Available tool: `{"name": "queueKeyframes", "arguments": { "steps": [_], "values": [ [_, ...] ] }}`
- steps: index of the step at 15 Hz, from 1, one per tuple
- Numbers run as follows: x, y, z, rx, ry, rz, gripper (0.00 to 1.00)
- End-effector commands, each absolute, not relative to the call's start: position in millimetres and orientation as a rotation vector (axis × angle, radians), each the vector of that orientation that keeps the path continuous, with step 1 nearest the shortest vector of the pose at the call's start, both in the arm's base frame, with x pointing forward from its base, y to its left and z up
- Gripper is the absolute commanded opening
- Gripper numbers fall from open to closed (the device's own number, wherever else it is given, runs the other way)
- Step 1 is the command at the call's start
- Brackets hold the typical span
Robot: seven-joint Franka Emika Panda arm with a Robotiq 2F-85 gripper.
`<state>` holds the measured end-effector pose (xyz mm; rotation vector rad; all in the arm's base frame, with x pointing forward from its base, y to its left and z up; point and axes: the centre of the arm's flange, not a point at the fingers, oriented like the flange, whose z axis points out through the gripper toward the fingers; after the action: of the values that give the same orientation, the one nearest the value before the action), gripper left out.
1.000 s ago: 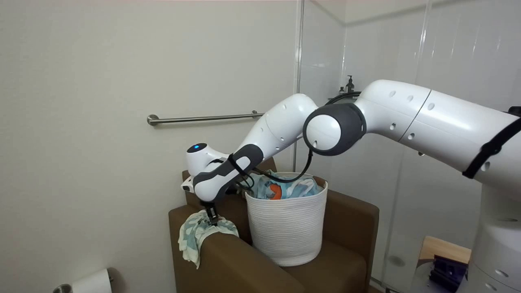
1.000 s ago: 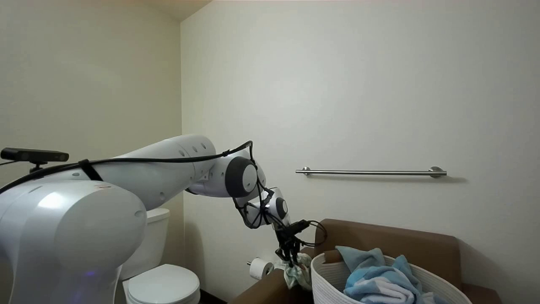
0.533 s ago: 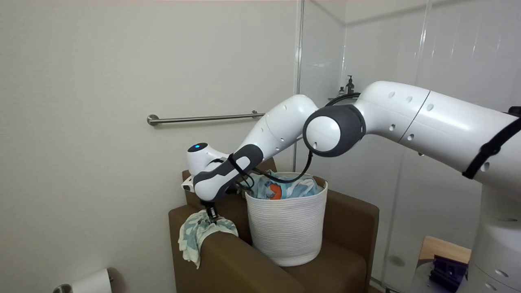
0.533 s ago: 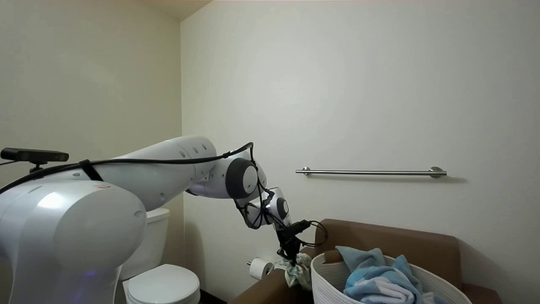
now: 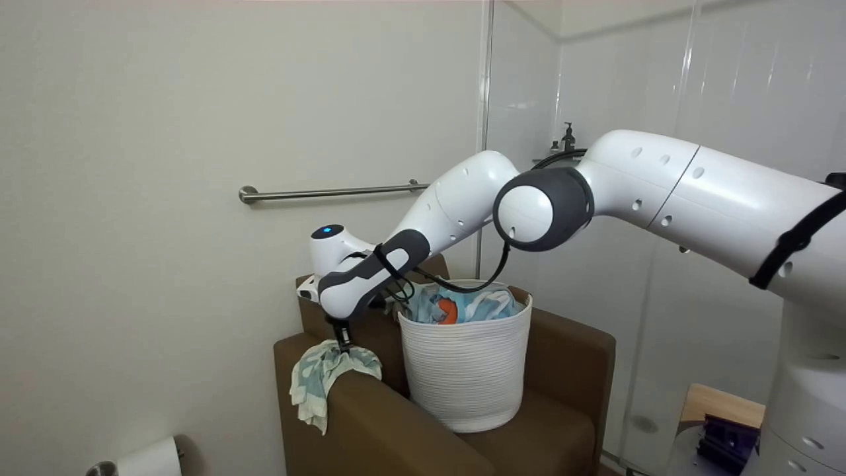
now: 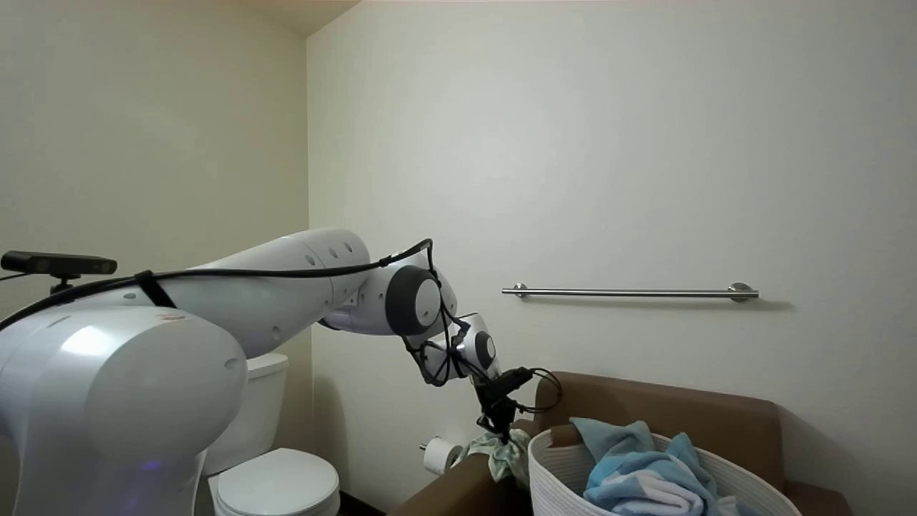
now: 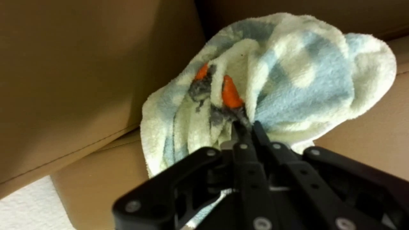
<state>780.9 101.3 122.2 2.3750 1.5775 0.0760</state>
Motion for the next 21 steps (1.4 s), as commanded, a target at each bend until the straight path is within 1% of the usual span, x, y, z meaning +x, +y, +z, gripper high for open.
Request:
{"name": "queueKeyframes", "arguments": {
  "steps": [1,5,8,13,21],
  "values": [
    [769.4,77.1,153.8,2.349,1.549,0.158,0.01],
    [765.0,61.4,179.3,2.327,1.500,0.252,0.01],
    [756.0,51.1,193.6,2.321,1.480,0.264,0.01],
    [717.4,24.8,213.5,2.366,1.489,0.124,0.01],
    [667.0,-18.9,257.8,2.397,1.371,0.139,0.01]
  ]
}}
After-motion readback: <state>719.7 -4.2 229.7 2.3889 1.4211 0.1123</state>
